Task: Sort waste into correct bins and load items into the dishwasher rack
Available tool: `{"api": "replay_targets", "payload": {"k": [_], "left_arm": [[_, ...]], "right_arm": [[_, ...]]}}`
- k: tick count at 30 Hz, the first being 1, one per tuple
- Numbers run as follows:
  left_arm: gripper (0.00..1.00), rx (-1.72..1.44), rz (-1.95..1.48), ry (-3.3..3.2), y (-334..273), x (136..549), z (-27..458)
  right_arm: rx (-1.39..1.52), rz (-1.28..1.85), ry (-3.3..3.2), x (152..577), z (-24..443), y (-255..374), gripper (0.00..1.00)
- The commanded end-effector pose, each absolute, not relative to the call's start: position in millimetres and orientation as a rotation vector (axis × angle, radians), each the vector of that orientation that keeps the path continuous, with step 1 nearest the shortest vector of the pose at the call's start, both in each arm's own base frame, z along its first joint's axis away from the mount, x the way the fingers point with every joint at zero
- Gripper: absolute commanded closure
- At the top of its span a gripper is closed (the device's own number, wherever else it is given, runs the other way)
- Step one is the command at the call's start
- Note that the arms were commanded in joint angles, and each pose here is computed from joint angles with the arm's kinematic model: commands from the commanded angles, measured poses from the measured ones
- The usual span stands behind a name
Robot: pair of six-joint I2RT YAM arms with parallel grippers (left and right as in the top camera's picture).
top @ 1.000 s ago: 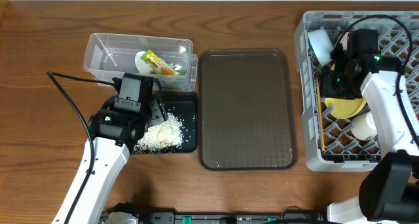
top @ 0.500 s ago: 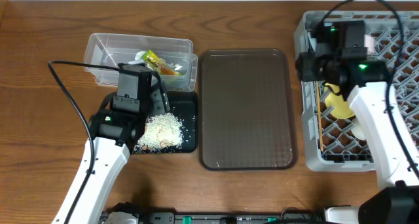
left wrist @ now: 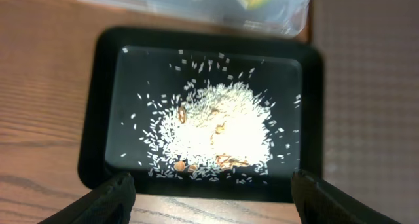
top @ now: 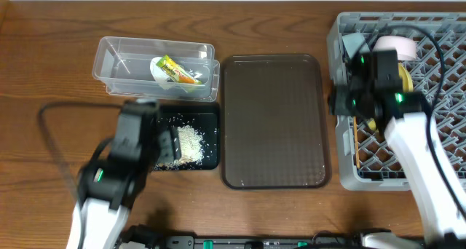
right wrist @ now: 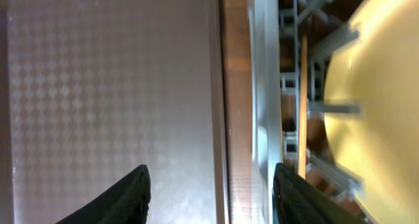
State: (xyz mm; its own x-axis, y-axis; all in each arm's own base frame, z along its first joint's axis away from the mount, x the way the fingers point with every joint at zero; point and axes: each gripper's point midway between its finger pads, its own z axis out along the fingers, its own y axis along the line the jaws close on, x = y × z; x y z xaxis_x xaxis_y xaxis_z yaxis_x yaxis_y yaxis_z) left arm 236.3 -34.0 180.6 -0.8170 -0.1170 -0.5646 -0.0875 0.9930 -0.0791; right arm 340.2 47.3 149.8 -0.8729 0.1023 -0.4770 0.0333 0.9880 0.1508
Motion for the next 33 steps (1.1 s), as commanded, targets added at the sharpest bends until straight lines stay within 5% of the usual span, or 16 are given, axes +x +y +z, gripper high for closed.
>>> {"api": "replay_targets", "payload": {"k": [1,3,4,5,16,33], "left_arm": [[0.20,-0.125,-0.113,2.440,-32,214,195],[0.14,-0.134,-0.141,2.377,-29,201,204],[0.12,-0.134,-0.153,2.336,-28,196,210],[0.12,-0.134,-0.159,2.315,-28,193,213],[0.10,-0.134,-0.187,2.217,-26,185,230],[0.10,-0.134,-0.186,2.219,-26,185,230]], "right_arm": [[0.094,0.209,2.531,312,163,48,0.39],[0.094,0.201,2.456,295,169,43,0.31],[0.103,0.183,2.407,286,173,38,0.06],[0.106,0.174,2.383,282,176,36,0.01],[0.119,0.153,2.222,230,199,23,0.01],[0.125,0.111,2.414,197,164,18,0.01]]}}
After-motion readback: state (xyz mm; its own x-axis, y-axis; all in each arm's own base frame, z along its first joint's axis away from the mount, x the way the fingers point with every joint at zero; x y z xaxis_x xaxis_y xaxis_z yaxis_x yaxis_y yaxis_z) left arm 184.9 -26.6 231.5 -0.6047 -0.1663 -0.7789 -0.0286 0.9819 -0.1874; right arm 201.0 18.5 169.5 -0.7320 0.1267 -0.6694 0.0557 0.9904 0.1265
